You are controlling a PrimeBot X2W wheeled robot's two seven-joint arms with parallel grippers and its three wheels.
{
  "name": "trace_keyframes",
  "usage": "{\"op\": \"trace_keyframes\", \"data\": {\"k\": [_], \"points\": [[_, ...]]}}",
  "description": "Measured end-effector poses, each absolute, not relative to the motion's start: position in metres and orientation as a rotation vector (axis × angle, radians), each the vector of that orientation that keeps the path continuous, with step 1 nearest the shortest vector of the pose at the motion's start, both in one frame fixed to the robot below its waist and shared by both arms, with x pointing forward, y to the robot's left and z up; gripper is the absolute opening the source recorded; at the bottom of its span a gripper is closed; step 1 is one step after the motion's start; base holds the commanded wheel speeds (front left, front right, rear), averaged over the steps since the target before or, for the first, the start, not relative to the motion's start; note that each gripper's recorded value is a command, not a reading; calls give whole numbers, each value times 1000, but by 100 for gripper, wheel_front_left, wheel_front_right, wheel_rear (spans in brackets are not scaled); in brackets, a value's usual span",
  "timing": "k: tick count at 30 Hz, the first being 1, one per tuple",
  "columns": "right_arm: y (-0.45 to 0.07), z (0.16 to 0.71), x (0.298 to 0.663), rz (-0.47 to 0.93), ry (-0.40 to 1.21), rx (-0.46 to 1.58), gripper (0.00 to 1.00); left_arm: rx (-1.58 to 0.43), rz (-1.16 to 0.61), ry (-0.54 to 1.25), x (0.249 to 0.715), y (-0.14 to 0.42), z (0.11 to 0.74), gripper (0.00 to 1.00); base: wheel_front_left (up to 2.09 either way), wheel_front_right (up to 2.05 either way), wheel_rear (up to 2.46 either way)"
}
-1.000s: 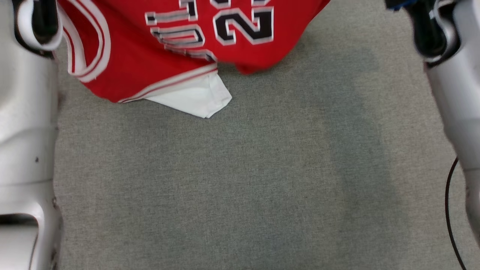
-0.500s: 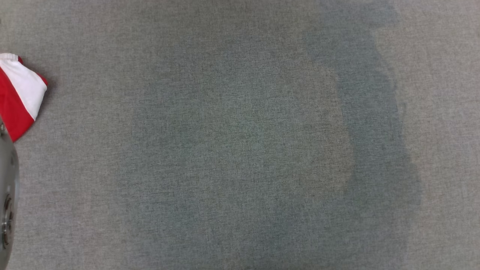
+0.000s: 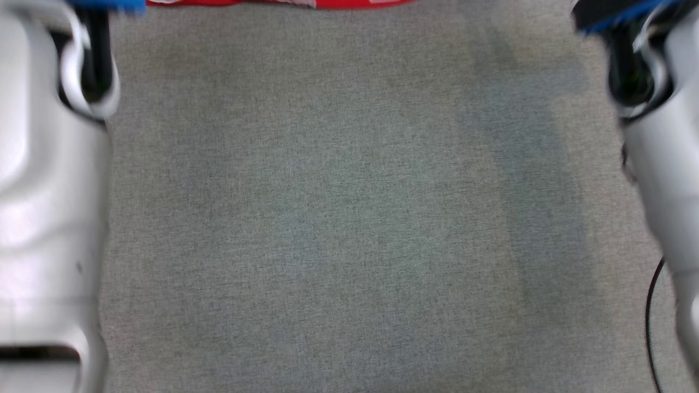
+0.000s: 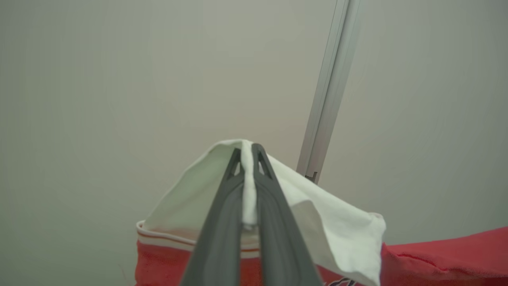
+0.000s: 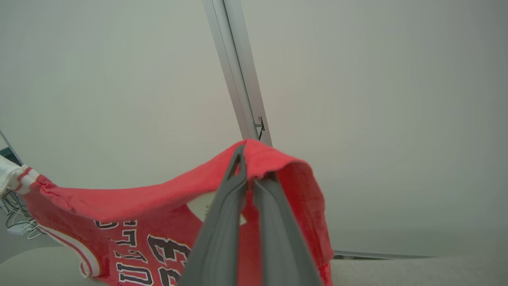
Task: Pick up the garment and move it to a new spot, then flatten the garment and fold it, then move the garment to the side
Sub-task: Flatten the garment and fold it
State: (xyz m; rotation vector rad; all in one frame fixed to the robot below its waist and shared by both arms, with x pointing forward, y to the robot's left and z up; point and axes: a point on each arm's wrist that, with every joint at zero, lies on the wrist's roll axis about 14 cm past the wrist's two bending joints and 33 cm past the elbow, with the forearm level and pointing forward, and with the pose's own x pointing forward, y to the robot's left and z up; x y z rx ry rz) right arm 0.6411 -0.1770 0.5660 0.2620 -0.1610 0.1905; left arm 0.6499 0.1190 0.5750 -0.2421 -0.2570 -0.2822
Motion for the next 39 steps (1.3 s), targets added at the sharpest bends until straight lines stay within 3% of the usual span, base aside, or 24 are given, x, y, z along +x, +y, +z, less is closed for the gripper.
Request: {"op": "trace_keyframes", "data": {"k": [10,39], "points": [[-163,487,559,183,15,350,0,-331,-206,-66,555,125,487,0,0,0,0],[-172,419,373,84,232,463,0,-462,-52,188,347,145,424,0,0,0,0]]}}
